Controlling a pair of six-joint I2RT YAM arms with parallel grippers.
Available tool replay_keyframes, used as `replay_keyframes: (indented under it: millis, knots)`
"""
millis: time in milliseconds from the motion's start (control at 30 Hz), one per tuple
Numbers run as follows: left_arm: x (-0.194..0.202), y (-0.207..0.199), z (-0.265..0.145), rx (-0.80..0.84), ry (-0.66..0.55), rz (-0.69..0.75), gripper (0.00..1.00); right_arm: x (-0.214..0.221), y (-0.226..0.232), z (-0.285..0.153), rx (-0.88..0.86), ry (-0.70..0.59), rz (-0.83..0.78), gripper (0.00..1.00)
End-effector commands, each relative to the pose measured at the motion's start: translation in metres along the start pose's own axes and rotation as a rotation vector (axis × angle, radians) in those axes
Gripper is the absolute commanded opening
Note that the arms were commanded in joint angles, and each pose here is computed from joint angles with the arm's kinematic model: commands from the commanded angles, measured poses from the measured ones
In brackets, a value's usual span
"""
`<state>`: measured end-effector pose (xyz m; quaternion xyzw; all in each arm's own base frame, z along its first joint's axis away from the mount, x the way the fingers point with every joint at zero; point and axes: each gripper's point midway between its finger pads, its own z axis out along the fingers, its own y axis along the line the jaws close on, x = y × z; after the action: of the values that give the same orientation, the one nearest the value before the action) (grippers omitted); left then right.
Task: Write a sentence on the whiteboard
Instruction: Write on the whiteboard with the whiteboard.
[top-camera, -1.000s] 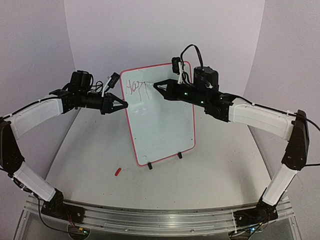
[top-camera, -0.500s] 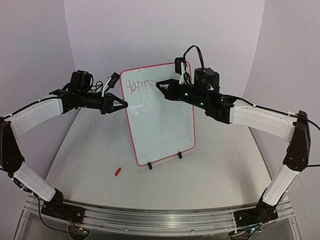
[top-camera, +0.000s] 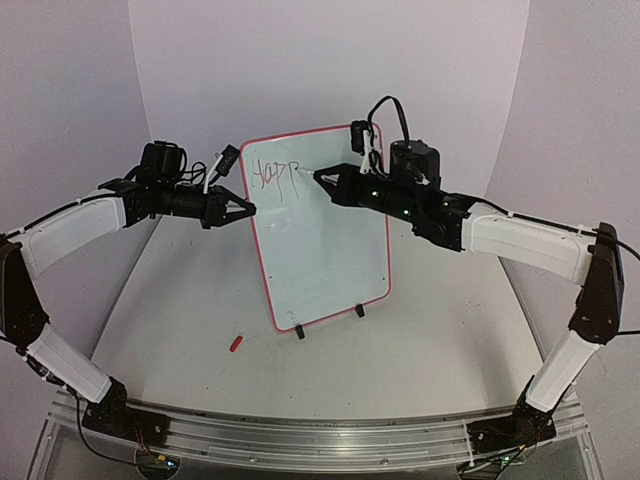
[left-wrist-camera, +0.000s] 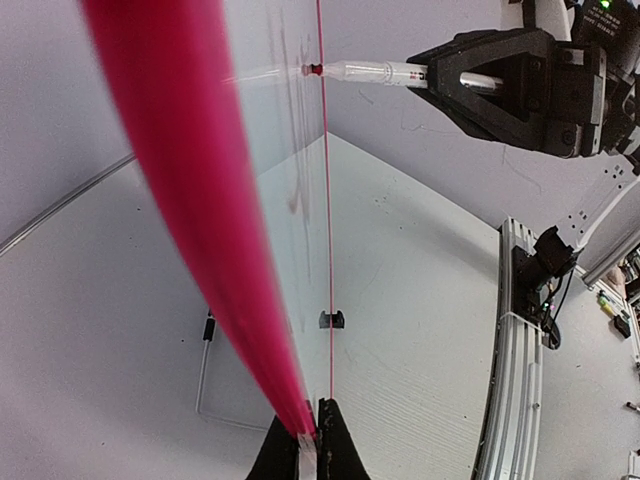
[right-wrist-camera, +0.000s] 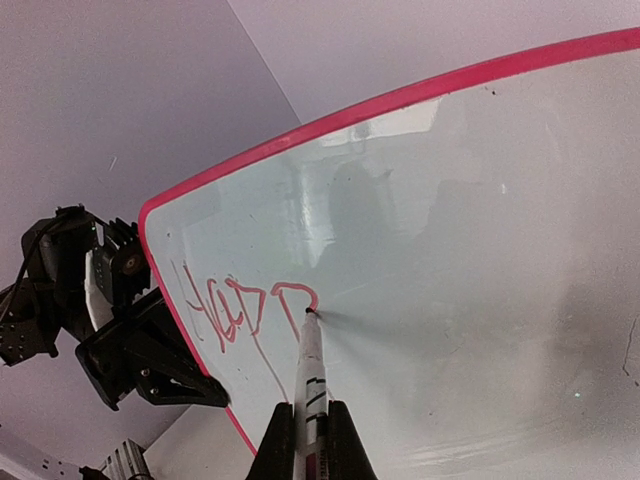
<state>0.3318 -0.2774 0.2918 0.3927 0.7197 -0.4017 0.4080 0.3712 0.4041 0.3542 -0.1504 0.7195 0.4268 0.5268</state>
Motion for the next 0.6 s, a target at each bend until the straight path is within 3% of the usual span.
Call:
replay_keyframes:
  millis: [0, 567]
  knots:
    - [0.044, -0.007, 0.011, 0.017, 0.148, -0.023, 0.0, -0.002, 0.006, -0.002, -0.035, 0.012, 0.0, 0.0]
    - [0.043, -0.009, 0.011, 0.025, 0.145, -0.022, 0.0, -0.013, 0.024, -0.012, -0.095, 0.002, -0.011, 0.0]
